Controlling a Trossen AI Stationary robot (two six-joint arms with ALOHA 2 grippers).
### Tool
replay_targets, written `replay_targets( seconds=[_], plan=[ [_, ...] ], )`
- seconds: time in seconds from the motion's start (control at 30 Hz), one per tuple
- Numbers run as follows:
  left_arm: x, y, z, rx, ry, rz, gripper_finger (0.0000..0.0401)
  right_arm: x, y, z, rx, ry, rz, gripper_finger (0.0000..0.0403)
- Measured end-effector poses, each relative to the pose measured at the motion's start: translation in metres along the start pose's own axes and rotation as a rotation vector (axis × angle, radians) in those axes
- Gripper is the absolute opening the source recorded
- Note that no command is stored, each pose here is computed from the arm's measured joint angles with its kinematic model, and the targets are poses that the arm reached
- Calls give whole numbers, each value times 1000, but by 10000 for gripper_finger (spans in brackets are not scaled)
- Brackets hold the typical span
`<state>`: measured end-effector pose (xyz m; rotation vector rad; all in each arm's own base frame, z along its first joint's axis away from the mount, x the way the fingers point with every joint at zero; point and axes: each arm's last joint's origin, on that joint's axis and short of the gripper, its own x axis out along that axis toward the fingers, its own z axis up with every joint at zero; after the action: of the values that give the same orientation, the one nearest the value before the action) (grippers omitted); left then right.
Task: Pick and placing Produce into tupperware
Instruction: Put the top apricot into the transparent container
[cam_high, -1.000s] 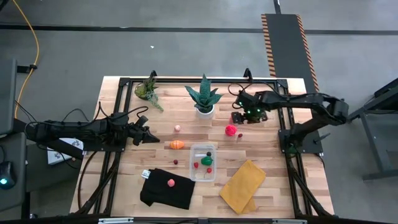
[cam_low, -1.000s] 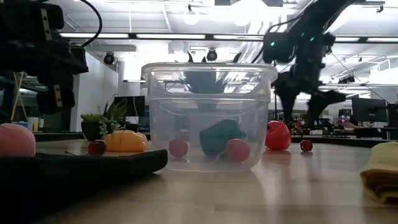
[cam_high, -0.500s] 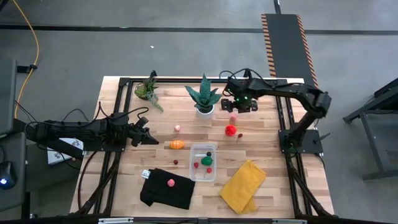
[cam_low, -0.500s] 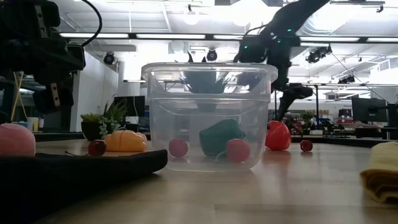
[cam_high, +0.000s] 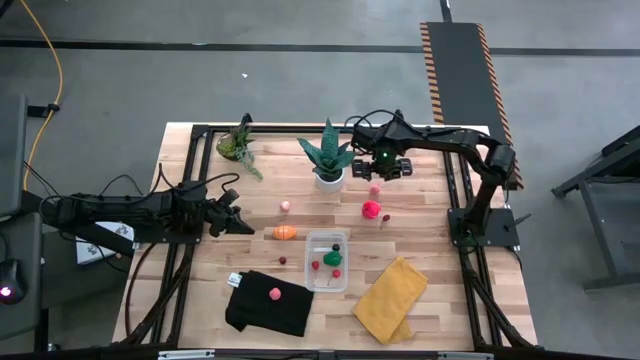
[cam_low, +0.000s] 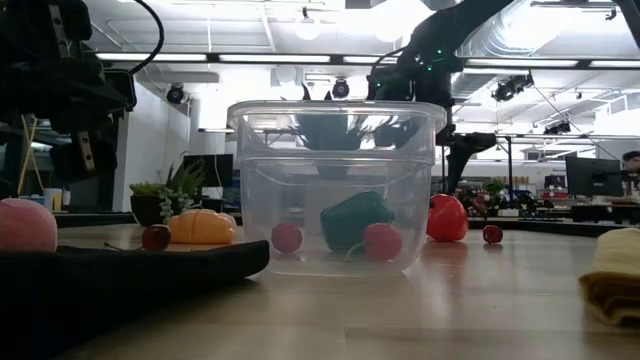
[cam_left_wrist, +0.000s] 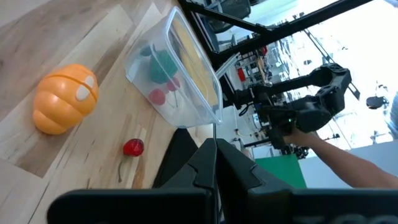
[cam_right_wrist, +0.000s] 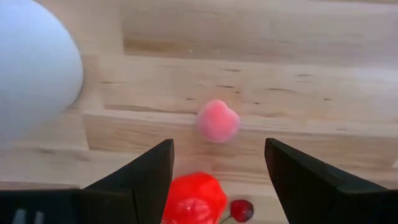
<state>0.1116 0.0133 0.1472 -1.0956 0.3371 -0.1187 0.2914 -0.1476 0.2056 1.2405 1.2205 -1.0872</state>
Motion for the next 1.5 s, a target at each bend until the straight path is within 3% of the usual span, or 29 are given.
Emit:
replay_targets(
  seconds=[0.8, 1.5],
  plan=[
    [0, 0, 0, 19, 16, -11, 1, -1, -7, 11, 225, -68, -36, 243],
    [0, -1, -1, 28, 22, -16, 1, 11, -14, 9, 286, -27, -36, 243]
  ],
)
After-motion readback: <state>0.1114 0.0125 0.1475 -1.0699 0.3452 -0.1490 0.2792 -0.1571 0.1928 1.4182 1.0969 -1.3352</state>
